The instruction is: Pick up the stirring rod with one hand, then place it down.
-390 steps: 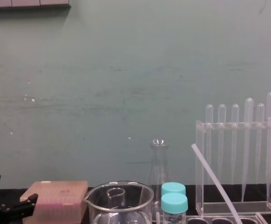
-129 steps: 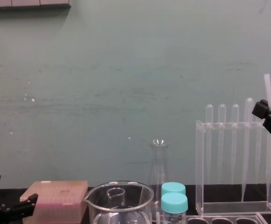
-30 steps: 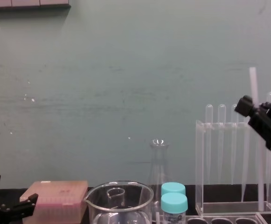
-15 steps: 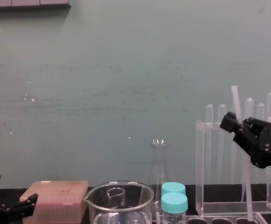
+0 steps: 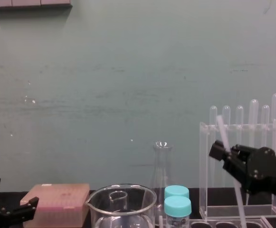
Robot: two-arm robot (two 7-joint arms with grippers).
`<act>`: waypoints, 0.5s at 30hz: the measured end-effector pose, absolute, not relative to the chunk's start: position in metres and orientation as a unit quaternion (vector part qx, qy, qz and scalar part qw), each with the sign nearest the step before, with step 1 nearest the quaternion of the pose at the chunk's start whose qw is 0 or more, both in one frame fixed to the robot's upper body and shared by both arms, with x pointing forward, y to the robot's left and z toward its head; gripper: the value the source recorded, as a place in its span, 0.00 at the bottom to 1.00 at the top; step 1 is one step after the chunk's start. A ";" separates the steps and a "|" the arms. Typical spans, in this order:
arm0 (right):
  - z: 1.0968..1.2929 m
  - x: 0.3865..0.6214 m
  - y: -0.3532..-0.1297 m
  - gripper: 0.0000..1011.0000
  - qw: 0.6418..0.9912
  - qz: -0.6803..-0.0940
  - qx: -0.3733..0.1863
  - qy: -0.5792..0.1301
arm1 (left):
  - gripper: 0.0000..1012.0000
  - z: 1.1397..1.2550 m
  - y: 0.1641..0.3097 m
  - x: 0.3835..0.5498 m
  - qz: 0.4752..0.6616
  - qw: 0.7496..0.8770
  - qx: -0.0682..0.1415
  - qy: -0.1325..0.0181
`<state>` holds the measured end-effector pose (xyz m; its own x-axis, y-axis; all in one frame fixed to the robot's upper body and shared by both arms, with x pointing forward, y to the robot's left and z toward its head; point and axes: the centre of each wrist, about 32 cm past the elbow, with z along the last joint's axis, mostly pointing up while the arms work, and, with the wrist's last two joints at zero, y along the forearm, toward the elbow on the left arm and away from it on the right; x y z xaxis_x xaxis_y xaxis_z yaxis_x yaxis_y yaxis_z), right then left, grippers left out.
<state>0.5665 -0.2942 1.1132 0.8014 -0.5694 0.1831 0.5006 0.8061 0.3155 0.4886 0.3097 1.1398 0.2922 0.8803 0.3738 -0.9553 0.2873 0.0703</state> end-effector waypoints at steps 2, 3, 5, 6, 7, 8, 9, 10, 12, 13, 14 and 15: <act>1.112 0.567 -0.294 0.07 0.942 -0.282 0.121 -0.132 | 0.99 1.140 0.310 0.489 0.580 0.791 0.141 -0.132; 1.112 0.567 -0.294 0.07 0.944 -0.280 0.114 -0.130 | 0.99 1.140 0.310 0.489 0.580 0.791 0.142 -0.132; 1.111 0.568 -0.294 0.07 0.945 -0.281 0.106 -0.128 | 0.99 1.140 0.310 0.489 0.580 0.791 0.141 -0.132; 1.111 0.568 -0.294 0.07 0.946 -0.281 0.103 -0.127 | 0.99 1.140 0.310 0.489 0.580 0.791 0.141 -0.132; 1.111 0.568 -0.294 0.07 0.946 -0.282 0.101 -0.126 | 0.99 1.140 0.310 0.489 0.580 0.791 0.141 -0.132; 1.111 0.568 -0.294 0.07 0.946 -0.284 0.095 -0.125 | 0.99 1.140 0.310 0.489 0.580 0.791 0.141 -0.132; 1.111 0.568 -0.294 0.07 0.946 -0.285 0.093 -0.125 | 0.99 1.140 0.310 0.489 0.580 0.791 0.141 -0.132; 1.111 0.567 -0.294 0.07 0.945 -0.289 0.089 -0.125 | 0.99 1.140 0.310 0.489 0.580 0.791 0.142 -0.132; 1.111 0.567 -0.294 0.07 0.944 -0.292 0.085 -0.126 | 0.99 1.140 0.310 0.489 0.580 0.791 0.141 -0.132; 1.111 0.567 -0.294 0.07 0.944 -0.293 0.084 -0.127 | 0.99 1.140 0.310 0.489 0.580 0.791 0.141 -0.132; 1.111 0.567 -0.294 0.07 0.944 -0.292 0.084 -0.127 | 0.99 1.140 0.310 0.489 0.580 0.791 0.141 -0.132; 1.111 0.567 -0.294 0.07 0.944 -0.292 0.084 -0.127 | 0.99 1.140 0.310 0.489 0.580 0.791 0.141 -0.132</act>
